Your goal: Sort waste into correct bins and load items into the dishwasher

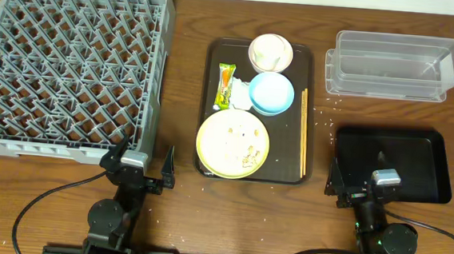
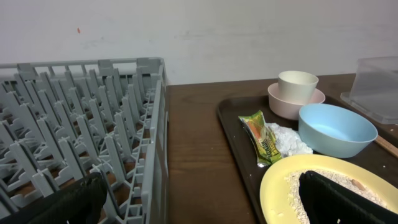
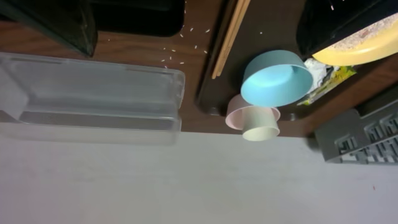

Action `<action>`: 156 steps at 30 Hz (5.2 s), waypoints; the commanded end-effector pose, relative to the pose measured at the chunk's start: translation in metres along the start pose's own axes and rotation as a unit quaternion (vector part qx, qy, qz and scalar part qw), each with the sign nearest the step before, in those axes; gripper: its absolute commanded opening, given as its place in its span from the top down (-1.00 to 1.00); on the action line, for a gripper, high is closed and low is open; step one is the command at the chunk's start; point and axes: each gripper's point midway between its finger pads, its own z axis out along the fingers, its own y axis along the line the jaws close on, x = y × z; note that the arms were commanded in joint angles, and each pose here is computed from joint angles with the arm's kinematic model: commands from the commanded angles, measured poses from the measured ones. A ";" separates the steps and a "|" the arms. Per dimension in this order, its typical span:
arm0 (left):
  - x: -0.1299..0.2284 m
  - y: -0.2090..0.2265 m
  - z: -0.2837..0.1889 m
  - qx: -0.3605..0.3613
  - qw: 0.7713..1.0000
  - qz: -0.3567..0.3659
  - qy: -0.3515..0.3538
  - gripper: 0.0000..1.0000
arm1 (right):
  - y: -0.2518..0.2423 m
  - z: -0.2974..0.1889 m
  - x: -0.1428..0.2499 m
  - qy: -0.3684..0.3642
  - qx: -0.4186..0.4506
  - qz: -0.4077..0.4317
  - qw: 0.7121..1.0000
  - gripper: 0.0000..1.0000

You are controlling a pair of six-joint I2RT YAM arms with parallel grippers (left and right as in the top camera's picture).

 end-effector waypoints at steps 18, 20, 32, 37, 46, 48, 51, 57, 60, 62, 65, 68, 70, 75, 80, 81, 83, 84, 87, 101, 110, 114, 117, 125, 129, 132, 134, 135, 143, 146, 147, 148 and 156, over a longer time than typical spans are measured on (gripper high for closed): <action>0.032 0.051 -0.004 -0.117 0.989 -0.066 0.058 -0.82 | -0.019 0.000 0.012 0.027 0.038 -0.079 0.996 -0.99; 0.032 0.051 -0.004 -0.117 0.989 -0.066 0.058 -0.82 | -0.019 0.000 0.012 0.027 0.038 -0.079 0.996 -0.99; 0.032 0.051 -0.004 -0.117 0.989 -0.066 0.058 -0.83 | -0.019 0.000 0.012 0.027 0.038 -0.079 0.996 -0.99; 0.032 0.051 -0.004 -0.117 0.989 -0.066 0.058 -0.83 | -0.019 0.000 0.012 0.027 0.038 -0.079 0.996 -0.98; 0.032 0.051 -0.004 -0.117 0.989 -0.066 0.058 -0.83 | -0.019 0.000 0.012 0.027 0.038 -0.079 0.996 -0.99; 0.032 0.051 -0.004 -0.117 0.989 -0.066 0.058 -0.83 | -0.019 0.000 0.012 0.027 0.038 -0.079 0.996 -0.99; 0.032 0.051 -0.004 -0.117 0.989 -0.066 0.058 -0.83 | -0.019 0.000 0.012 0.027 0.038 -0.079 0.996 -0.99; 0.032 0.051 -0.004 -0.117 0.989 -0.066 0.058 -0.83 | -0.019 0.000 0.012 0.027 0.038 -0.079 0.996 -0.99; 0.032 0.051 -0.004 -0.117 0.989 -0.066 0.058 -0.83 | -0.019 0.000 0.012 0.027 0.038 -0.079 0.996 -0.98; 0.032 0.051 -0.004 -0.117 0.989 -0.066 0.058 -0.83 | -0.019 0.000 0.012 0.027 0.038 -0.079 0.996 -0.98; 0.032 0.051 -0.004 -0.117 0.989 -0.066 0.058 -0.83 | -0.019 0.000 0.012 0.027 0.038 -0.079 0.996 -0.99; 0.032 0.051 -0.004 -0.117 0.989 -0.066 0.058 -0.82 | -0.019 0.000 0.012 0.027 0.038 -0.079 0.996 -0.99; 0.022 0.049 -0.003 -0.110 0.991 -0.072 0.038 -0.82 | -0.019 0.000 0.012 0.027 0.038 -0.079 0.996 -0.99; -0.019 -0.002 0.001 0.049 0.989 -0.139 -0.031 -0.82 | -0.019 0.000 0.012 0.027 0.038 -0.079 0.996 -0.99; -0.059 -0.024 -0.009 0.120 0.981 -0.112 -0.105 -0.82 | -0.019 0.000 0.012 0.027 0.038 -0.079 0.996 -0.98; -0.063 -0.027 -0.011 0.129 0.979 -0.108 -0.113 -0.83 | -0.019 0.000 0.012 0.027 0.038 -0.079 0.996 -0.99; -0.072 -0.033 -0.015 0.146 0.976 -0.099 -0.130 -0.82 | -0.019 0.000 0.012 0.027 0.038 -0.079 0.996 -0.99; -0.075 -0.033 -0.016 0.148 0.975 -0.097 -0.136 -0.82 | -0.019 0.000 0.012 0.027 0.038 -0.079 0.996 -0.99; -0.081 -0.033 -0.018 0.149 0.973 -0.092 -0.150 -0.83 | -0.019 0.000 0.012 0.027 0.038 -0.079 0.996 -0.98; -0.109 -0.038 0.012 0.161 0.985 -0.050 -0.037 -0.83 | -0.019 0.000 0.012 0.027 0.038 -0.079 0.996 -0.98; -0.110 -0.050 0.068 0.230 0.948 -0.080 0.205 -0.83 | -0.019 0.000 0.012 0.027 0.038 -0.079 0.996 -0.98; -0.107 -0.048 0.079 0.232 0.925 -0.099 0.285 -0.83 | -0.019 0.000 0.012 0.027 0.038 -0.079 0.996 -0.99; -0.106 -0.047 0.091 0.231 0.920 -0.119 0.293 -0.83 | -0.019 0.000 0.012 0.027 0.038 -0.079 0.996 -0.99; -0.110 -0.063 0.102 0.276 0.904 -0.160 0.284 -0.83 | -0.019 0.000 0.012 0.027 0.038 -0.079 0.996 -0.98; -0.100 -0.074 0.105 0.292 0.896 -0.152 0.297 -0.83 | -0.019 0.000 0.012 0.027 0.038 -0.079 0.996 -0.98; -0.090 -0.085 0.108 0.299 0.889 -0.149 0.313 -0.83 | -0.019 0.000 0.012 0.027 0.038 -0.079 0.996 -0.99; -0.081 -0.088 0.111 0.291 0.888 -0.142 0.327 -0.83 | -0.019 0.000 0.012 0.027 0.038 -0.079 0.996 -0.98; -0.077 -0.088 0.112 0.282 0.889 -0.137 0.333 -0.83 | -0.019 0.000 0.012 0.027 0.038 -0.079 0.996 -0.98; -0.046 -0.049 0.129 0.117 0.904 -0.039 0.409 -0.83 | -0.019 0.000 0.012 0.027 0.038 -0.079 0.996 -0.99; -0.038 -0.044 0.127 0.108 0.887 -0.026 0.449 -0.83 | -0.019 0.000 0.012 0.027 0.038 -0.079 0.996 -0.98; -0.034 -0.043 0.125 0.108 0.879 -0.025 0.463 -0.83 | -0.019 0.000 0.012 0.027 0.038 -0.079 0.996 -0.99; -0.029 -0.043 0.123 0.112 0.871 -0.020 0.478 -0.83 | -0.019 0.000 0.012 0.027 0.038 -0.079 0.996 -0.98; -0.020 -0.044 0.130 0.103 0.866 -0.039 0.487 -0.83 | -0.019 0.000 0.012 0.027 0.038 -0.079 0.996 -0.99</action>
